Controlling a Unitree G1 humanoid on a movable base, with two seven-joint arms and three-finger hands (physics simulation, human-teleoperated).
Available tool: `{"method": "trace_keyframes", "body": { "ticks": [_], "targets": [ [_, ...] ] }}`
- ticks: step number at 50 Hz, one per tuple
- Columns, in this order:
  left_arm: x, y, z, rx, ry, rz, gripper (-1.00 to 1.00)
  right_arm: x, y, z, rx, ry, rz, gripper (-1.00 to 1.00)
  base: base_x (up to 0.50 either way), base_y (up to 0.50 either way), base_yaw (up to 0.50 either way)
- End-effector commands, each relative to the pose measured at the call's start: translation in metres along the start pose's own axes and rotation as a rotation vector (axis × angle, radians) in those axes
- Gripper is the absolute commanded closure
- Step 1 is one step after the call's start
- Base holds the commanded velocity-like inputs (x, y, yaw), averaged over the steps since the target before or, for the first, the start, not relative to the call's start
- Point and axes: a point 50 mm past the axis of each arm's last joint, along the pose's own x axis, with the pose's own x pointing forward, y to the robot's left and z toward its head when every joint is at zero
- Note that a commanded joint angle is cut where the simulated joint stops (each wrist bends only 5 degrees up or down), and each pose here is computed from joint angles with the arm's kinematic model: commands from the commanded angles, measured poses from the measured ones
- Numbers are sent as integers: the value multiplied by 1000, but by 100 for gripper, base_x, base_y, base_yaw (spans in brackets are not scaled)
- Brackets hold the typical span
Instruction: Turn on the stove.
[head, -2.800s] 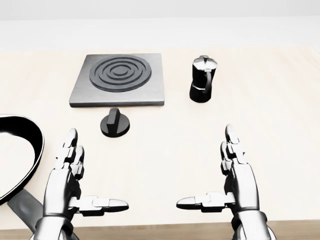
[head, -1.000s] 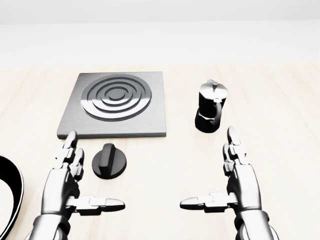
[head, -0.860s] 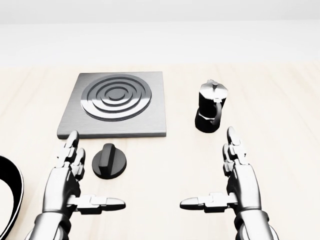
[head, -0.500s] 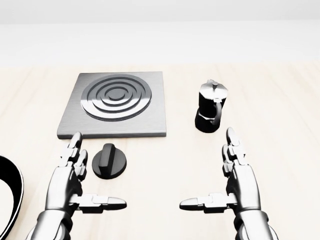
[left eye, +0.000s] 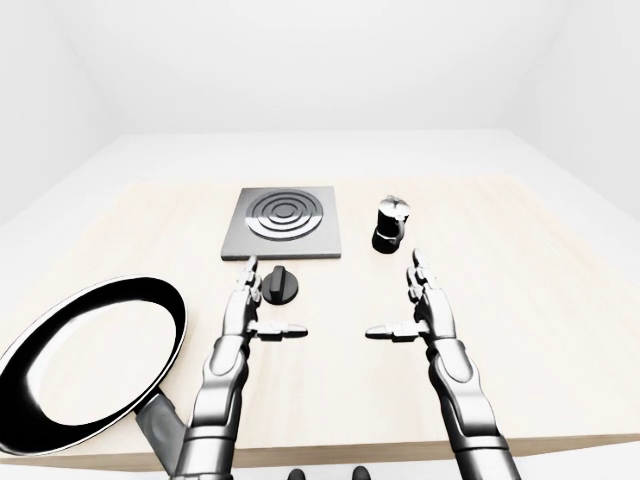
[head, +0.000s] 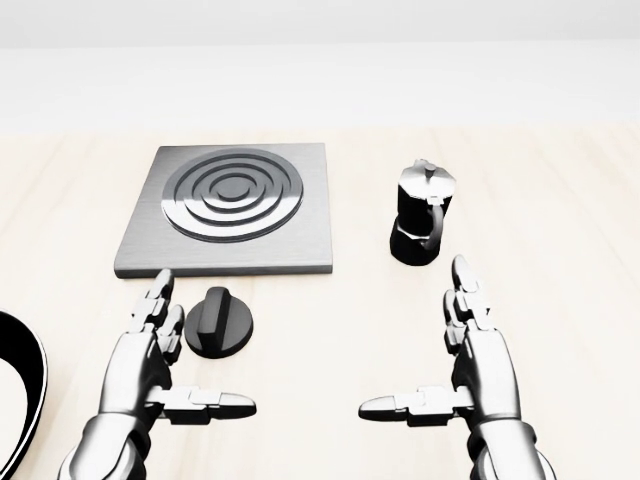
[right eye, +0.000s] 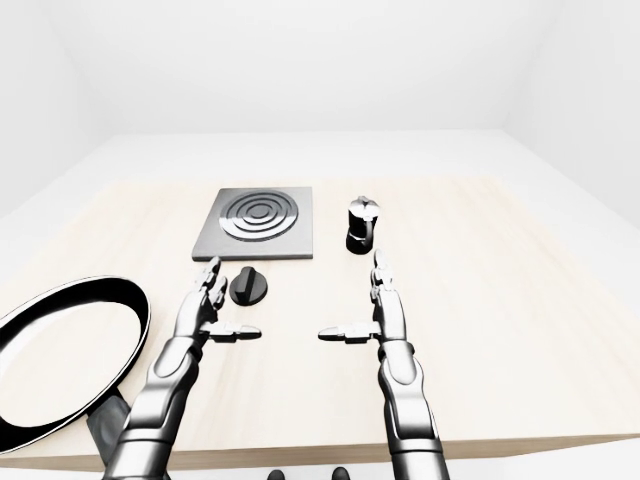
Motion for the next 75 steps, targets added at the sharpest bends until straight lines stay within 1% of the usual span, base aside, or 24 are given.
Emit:
{"method": "trace_keyframes", "body": {
  "ticks": [1,9,10,11,12,23,35,39,50,54,56,67,70,71,73,75],
  "targets": [
    [1,0,-1,-3,6,-6,-100,0,0,0,1,2,0,-100,0,0,0],
    [2,-1,-3,-2,15,-15,-100,1,0,0,3,5,-3,-100,0,0,0],
    [4,-2,-3,2,21,-24,-100,1,0,0,4,7,-3,-100,0,0,0],
    [3,-10,-9,41,48,-82,-100,1,0,-2,2,10,1,-100,0,0,0],
    [2,-11,-9,45,45,-86,-100,1,0,-3,2,11,2,-100,0,0,0],
    [2,-11,-10,48,47,-89,-100,1,0,-3,2,11,2,-100,0,0,0],
    [0,-14,-9,59,41,-111,-100,0,0,-1,2,11,2,-100,0,0,0],
    [-3,-18,-8,68,32,-149,-100,0,0,-1,2,12,3,-100,0,0,0],
    [-7,-25,-6,91,23,-210,-100,0,0,-1,2,12,3,-100,0,0,0],
    [-8,-33,-8,125,35,-277,-100,0,0,-1,2,13,3,-100,0,0,0],
    [-9,-35,-8,132,35,-287,-100,0,0,-1,1,13,3,-100,0,0,0],
    [-8,-34,-7,129,31,-288,-100,1,0,-2,3,16,1,-100,0,0,0],
    [-8,-32,-3,125,13,-266,-100,1,0,-2,4,17,-1,-100,0,0,0],
    [-7,-29,-1,118,4,-242,-100,1,0,-2,5,17,-2,-100,0,0,0],
    [-7,-24,7,116,-40,-198,-100,1,0,-2,6,18,-3,-100,0,0,0],
    [-6,-21,13,119,-77,-171,-100,1,0,-2,6,18,-4,-100,0,0,0]
  ]
}}
